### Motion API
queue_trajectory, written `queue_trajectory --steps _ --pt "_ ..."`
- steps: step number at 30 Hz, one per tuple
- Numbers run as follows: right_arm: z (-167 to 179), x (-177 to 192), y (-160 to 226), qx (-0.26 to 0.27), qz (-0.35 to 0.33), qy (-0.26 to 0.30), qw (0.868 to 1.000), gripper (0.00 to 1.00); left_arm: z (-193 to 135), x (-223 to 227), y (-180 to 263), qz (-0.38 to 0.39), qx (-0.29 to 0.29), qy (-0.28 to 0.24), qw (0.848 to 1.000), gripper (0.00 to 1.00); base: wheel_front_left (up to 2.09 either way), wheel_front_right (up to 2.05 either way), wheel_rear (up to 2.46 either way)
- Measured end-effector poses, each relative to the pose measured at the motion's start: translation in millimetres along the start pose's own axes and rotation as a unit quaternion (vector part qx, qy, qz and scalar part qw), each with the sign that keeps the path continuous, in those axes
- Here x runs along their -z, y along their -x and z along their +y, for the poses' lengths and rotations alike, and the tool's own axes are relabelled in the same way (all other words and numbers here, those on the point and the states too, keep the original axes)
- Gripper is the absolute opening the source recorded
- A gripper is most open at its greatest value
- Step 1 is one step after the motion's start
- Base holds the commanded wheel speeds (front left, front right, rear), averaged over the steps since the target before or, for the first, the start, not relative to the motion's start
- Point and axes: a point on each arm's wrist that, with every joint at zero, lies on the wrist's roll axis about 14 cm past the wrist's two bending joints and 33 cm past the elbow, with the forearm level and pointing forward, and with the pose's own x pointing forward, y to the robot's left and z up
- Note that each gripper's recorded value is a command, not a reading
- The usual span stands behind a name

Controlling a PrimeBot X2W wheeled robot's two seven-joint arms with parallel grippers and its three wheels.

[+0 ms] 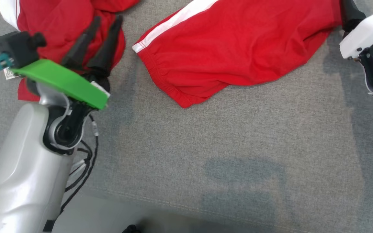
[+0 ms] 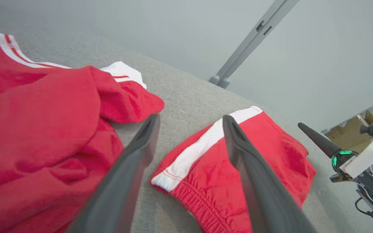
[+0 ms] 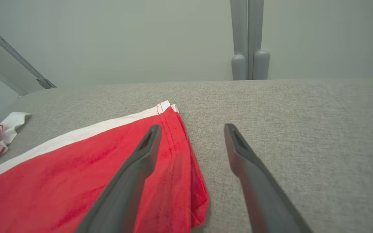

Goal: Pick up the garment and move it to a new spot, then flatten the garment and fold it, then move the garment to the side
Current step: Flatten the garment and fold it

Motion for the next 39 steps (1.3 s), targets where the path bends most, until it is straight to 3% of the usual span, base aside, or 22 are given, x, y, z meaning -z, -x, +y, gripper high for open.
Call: queue_trajectory --steps 5,19,20,22,23,29,34,39 --pt "-11 11 8 0.013 0.038 0.022 0.999 1.00 17 -12 26 -0.043 -0.029 -0.054 0.997 1.00 0.00 0.00 0.00" --pt "6 56 9 -0.010 0.173 -0.028 0.984 1.00 35 -13 85 -0.103 -0.095 -0.070 0.988 1.00 0.00 0.00 0.00" --pt "11 58 9 -0.015 0.183 -0.038 0.982 0.86 34 -15 88 -0.109 -0.097 -0.069 0.987 1.00 0.00 0.00 0.00" --pt "20 59 10 -0.028 0.198 -0.050 0.978 0.06 33 -17 94 -0.117 -0.100 -0.067 0.986 1.00 0.00 0.00 0.00" --pt "26 60 12 -0.036 0.205 -0.060 0.976 0.00 32 -18 97 -0.122 -0.102 -0.065 0.985 1.00 0.00 0.00 0.00" --pt "48 56 24 -0.055 0.215 -0.109 0.969 0.00 34 -25 120 -0.143 -0.118 -0.060 0.981 1.00 0.00 0.00 0.00" --pt "44 26 33 -0.050 0.177 -0.151 0.971 0.00 30 -26 130 -0.153 -0.118 -0.054 0.980 1.00 0.00 0.00 0.00" --pt "24 19 57 -0.027 0.163 -0.169 0.972 0.00 26 -20 133 -0.147 -0.111 -0.052 0.982 1.00 0.00 0.00 0.00"
